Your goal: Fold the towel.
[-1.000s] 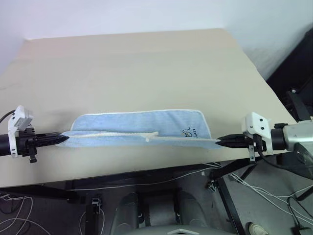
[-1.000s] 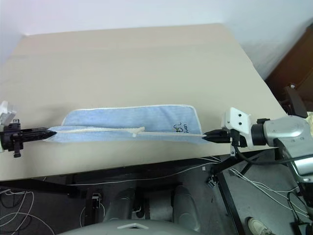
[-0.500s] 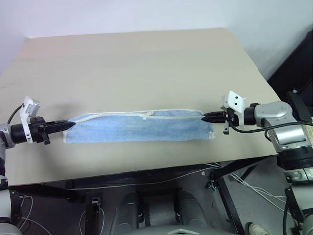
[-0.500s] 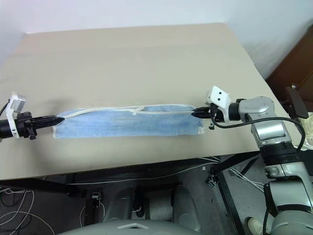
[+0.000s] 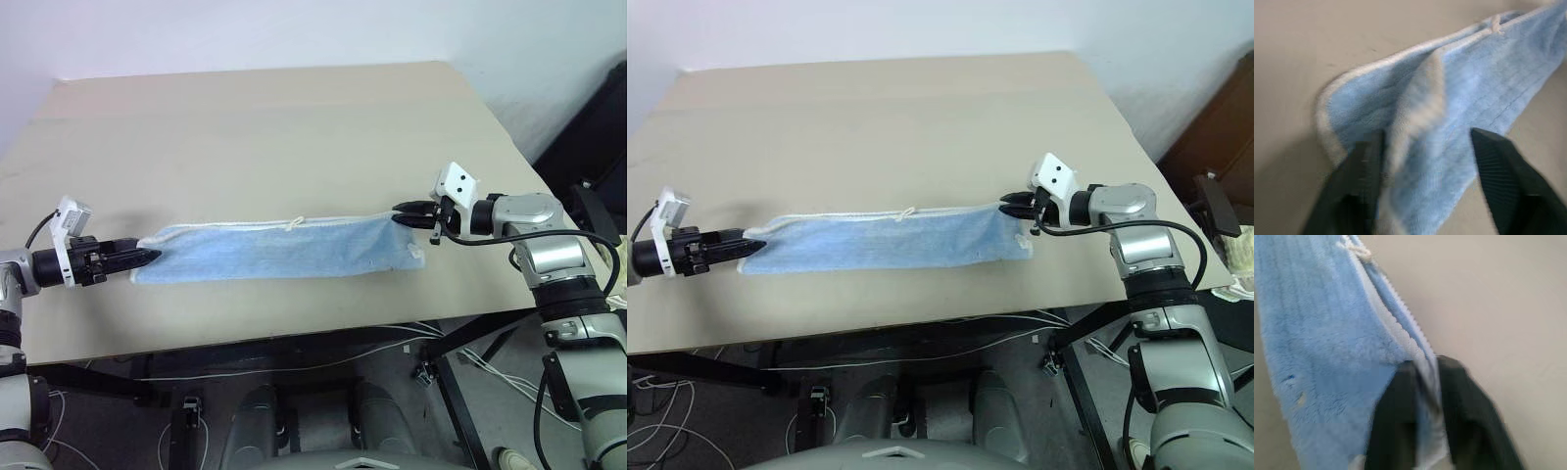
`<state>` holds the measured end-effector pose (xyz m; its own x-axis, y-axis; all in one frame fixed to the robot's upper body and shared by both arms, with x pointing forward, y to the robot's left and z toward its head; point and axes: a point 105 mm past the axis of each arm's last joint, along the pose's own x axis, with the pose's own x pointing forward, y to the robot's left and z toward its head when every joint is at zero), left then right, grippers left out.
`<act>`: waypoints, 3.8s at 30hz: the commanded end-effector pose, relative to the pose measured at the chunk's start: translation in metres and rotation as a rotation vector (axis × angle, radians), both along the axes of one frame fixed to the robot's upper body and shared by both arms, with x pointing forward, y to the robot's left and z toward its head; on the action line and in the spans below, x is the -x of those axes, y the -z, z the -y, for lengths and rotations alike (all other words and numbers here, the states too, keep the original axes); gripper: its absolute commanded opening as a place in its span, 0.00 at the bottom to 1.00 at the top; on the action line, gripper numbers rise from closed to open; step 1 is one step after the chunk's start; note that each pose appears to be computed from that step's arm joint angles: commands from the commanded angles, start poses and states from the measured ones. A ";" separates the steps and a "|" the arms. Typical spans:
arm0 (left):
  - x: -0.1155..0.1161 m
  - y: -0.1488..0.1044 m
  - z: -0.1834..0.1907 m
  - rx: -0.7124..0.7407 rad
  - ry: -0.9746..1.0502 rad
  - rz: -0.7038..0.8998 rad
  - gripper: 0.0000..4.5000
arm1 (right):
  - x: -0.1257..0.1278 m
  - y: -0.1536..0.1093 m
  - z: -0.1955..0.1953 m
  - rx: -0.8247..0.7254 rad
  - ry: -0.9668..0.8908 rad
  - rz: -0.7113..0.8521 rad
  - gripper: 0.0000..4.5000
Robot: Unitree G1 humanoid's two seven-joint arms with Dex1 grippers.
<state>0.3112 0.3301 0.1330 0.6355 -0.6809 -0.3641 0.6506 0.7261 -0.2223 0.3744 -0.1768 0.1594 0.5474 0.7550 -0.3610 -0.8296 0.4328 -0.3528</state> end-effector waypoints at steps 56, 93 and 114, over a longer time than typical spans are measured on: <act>-0.015 -0.001 0.237 0.184 0.276 0.298 1.00 | 0.106 0.047 0.006 -0.967 0.534 -0.931 1.00; -0.023 -0.001 0.231 0.113 0.253 0.346 1.00 | 0.063 0.057 0.022 -1.147 0.790 -0.929 0.71; -0.027 -0.007 0.220 0.092 0.218 0.366 1.00 | 0.057 -0.011 0.041 -1.021 0.665 -0.746 0.00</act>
<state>0.3378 0.1068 0.1277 0.5365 -0.8378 -0.1014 0.8385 0.5427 -0.0476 0.3170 -0.2252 0.1466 0.8300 0.4986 -0.2500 -0.1304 0.6092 0.7822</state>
